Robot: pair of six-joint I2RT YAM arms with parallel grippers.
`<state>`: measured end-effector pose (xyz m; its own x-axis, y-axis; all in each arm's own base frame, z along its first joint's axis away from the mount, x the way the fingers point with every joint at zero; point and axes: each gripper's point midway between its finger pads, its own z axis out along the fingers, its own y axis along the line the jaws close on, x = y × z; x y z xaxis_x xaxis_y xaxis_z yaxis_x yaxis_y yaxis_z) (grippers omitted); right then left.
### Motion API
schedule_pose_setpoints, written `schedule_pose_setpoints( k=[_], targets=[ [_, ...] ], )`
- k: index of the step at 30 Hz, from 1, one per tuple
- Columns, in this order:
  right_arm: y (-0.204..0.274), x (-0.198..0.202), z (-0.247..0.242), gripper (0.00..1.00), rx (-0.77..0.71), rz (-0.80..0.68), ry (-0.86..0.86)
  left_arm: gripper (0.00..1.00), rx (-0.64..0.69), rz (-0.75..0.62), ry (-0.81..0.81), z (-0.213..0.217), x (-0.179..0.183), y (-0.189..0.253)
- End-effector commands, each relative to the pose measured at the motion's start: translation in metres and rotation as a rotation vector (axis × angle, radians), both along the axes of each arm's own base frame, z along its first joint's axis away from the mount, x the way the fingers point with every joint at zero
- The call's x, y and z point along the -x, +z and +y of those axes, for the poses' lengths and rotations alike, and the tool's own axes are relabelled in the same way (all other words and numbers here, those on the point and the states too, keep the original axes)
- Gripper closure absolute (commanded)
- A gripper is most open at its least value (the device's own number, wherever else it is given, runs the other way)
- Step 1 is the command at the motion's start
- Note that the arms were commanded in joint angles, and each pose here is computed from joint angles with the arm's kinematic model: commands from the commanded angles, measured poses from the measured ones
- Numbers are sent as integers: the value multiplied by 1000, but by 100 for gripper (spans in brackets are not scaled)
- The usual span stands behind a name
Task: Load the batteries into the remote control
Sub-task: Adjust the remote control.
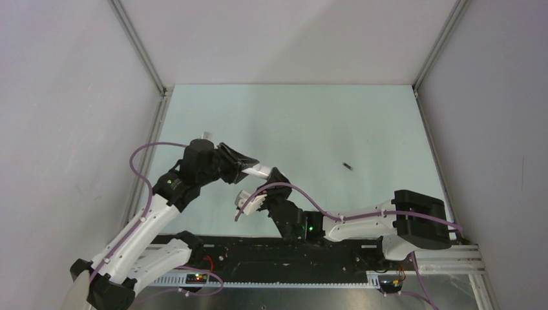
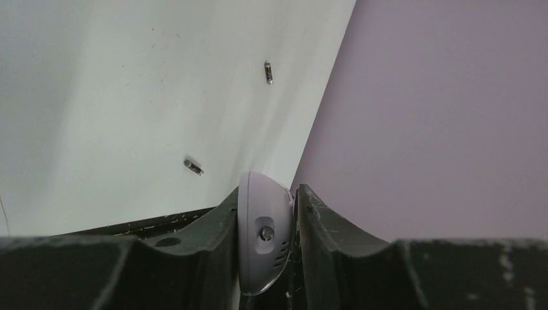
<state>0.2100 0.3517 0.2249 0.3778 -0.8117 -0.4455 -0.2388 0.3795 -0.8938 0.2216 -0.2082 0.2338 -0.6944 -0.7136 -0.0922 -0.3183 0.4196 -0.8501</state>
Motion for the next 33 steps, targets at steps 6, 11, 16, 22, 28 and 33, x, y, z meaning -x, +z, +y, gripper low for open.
schedule_pose_setpoints(
  k=[6, 11, 16, 22, 28, 33],
  targets=[
    [9, 3, 2, 86, -143, 62, -28, 83, 28, -24, 14, 1, 2, 7],
    [13, 16, 6, 65, -205, 93, 0, 100, 13, -50, 8, 2, 0, 8],
    [17, 36, 14, 40, -314, 184, 78, 100, 13, -94, 23, 5, -1, 13],
    [28, 64, 17, 16, -458, 395, 212, 100, 1, -103, 25, 6, -3, 10],
    [50, 82, 0, 13, -588, 567, 312, 99, -17, -144, -17, 3, -2, 10],
    [44, 92, -26, 25, -690, 909, 383, 98, -37, -279, -155, -7, 5, 24]
  ],
)
